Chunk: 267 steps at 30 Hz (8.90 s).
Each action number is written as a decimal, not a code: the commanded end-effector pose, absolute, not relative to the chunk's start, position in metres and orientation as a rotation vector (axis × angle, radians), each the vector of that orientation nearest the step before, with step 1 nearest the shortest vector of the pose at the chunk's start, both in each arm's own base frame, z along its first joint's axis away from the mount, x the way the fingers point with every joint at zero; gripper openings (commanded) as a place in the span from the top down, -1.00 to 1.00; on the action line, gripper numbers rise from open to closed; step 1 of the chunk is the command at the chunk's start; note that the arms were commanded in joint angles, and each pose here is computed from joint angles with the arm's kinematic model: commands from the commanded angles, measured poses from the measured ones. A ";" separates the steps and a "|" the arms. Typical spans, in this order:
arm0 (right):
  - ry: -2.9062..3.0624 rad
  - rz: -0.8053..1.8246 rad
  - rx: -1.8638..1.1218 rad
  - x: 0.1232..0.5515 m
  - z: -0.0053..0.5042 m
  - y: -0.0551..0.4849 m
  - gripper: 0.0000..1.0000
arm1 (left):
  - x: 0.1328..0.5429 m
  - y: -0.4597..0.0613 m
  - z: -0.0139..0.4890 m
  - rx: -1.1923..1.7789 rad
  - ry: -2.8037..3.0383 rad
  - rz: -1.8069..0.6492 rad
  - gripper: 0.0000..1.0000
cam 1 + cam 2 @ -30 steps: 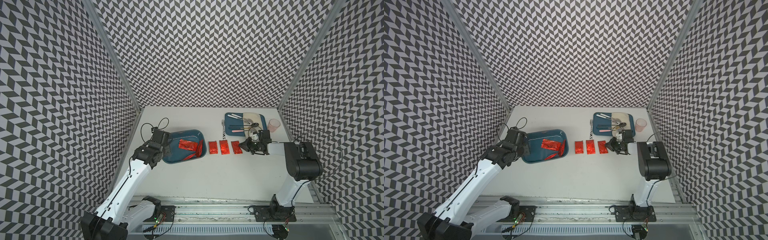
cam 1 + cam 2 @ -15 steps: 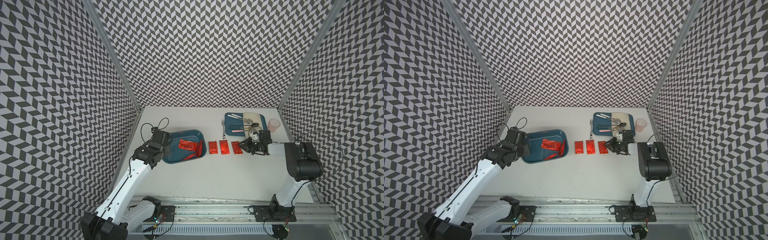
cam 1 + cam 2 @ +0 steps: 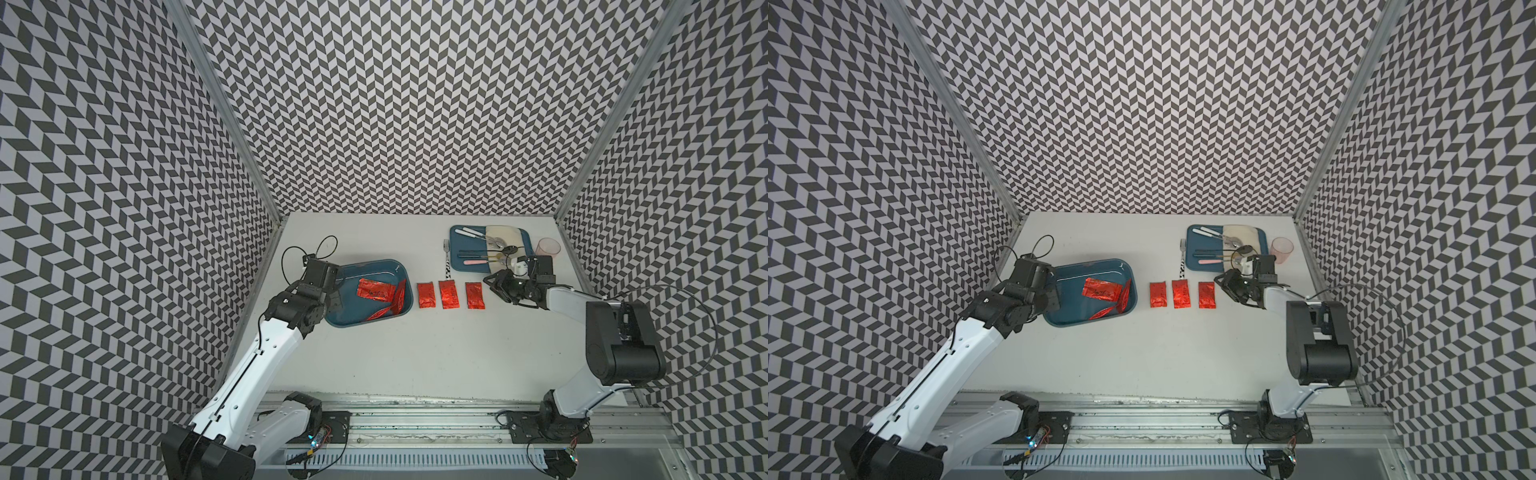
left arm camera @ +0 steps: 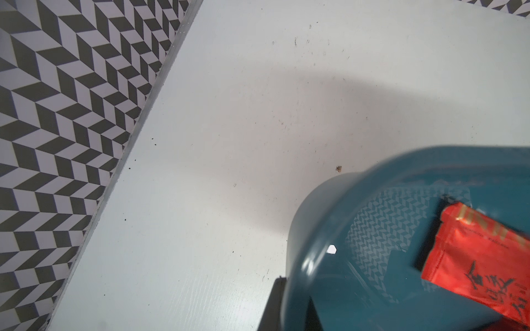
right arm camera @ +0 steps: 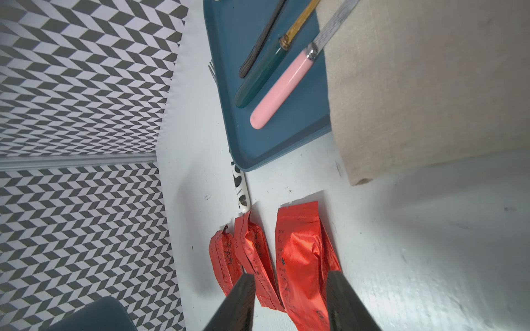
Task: Take the tea bags out of the storage box
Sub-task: Place the tea bag at the center of the board, then pick up the tea bag from the storage box, then place the tea bag at the center of the board, then pick up the tea bag from the storage box.
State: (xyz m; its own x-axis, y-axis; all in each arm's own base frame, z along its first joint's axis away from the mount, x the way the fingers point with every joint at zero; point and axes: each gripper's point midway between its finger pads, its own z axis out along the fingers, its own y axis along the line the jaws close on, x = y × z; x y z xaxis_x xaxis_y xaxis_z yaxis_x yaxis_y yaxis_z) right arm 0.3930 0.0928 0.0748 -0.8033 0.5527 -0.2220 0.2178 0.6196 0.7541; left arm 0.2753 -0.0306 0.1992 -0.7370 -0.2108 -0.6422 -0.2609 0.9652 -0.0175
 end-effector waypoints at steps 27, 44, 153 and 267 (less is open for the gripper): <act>2.494 0.726 -0.416 0.304 0.218 0.375 0.20 | 0.282 -0.035 0.215 -0.336 2.365 0.057 1.00; 2.583 0.650 -0.357 0.302 0.188 0.373 0.10 | 0.282 -0.035 0.215 -0.333 2.366 0.056 1.00; 2.641 1.243 -0.003 0.253 0.013 0.259 0.62 | 0.283 -0.005 0.211 -0.474 2.208 0.144 1.00; 1.292 0.550 -1.919 0.267 0.189 0.443 -0.01 | 0.288 -0.025 0.211 -0.372 2.216 0.024 1.00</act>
State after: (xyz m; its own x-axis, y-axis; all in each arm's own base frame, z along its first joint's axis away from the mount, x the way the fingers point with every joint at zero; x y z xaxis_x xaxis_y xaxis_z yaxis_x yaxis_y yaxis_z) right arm 0.2674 0.4347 0.1886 0.3924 -0.6201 -0.6793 -0.9154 -0.1910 -0.3543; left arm 0.2831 -0.0223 0.2006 -0.6202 -0.2400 -0.7469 -0.2835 0.9563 -0.0719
